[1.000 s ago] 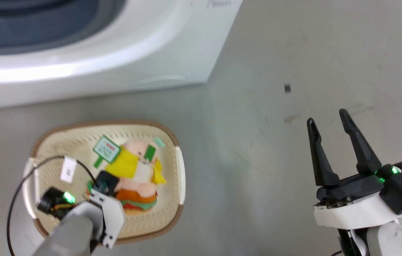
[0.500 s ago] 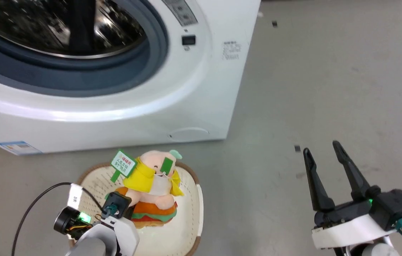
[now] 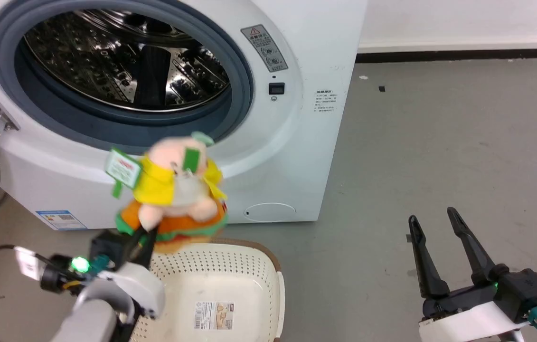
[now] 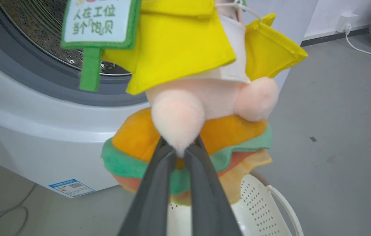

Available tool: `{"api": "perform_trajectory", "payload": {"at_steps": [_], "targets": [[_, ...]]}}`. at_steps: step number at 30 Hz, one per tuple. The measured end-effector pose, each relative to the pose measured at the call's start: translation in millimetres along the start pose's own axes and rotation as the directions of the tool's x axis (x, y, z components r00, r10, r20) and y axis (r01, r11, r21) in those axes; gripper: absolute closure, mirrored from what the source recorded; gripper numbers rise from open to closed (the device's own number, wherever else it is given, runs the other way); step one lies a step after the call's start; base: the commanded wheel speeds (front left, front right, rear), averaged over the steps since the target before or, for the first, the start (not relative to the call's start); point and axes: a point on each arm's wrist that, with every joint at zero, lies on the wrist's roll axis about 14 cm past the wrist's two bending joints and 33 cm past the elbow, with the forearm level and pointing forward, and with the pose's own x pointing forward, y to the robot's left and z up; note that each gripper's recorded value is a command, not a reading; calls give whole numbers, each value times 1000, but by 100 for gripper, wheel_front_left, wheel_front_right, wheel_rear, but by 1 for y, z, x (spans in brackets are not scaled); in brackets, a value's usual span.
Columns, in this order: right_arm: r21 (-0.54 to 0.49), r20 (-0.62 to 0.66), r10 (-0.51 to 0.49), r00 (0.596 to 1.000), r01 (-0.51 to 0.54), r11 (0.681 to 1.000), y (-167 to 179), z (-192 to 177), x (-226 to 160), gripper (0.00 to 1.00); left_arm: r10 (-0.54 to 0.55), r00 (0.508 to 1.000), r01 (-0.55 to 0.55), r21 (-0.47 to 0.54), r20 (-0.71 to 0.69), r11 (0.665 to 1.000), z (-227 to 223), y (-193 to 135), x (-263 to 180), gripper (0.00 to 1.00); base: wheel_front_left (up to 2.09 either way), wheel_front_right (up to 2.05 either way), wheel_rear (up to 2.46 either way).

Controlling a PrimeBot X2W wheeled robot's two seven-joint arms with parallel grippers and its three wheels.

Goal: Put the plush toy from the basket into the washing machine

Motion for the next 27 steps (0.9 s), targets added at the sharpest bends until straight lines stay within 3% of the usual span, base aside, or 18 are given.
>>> {"api": "perform_trajectory", "payload": {"at_steps": [3, 13, 27], "targets": [[3, -15, -2, 1000, 2, 1000, -1, -6, 2, 0, 27, 996, -27, -3, 79, 1000, 26, 16, 8, 100, 0, 0, 0], [-30, -27, -16, 1000, 15, 999, -11, -17, 23, 0, 65, 985, -77, 70, 157, 995, 79, 75, 71, 100, 0, 0, 0], [-57, -178, -108, 978, 99, 993, -47, -79, 29, 0, 54, 999, -53, 201, -1, 978, 69, 130, 204, 100, 0, 0, 0]]}}
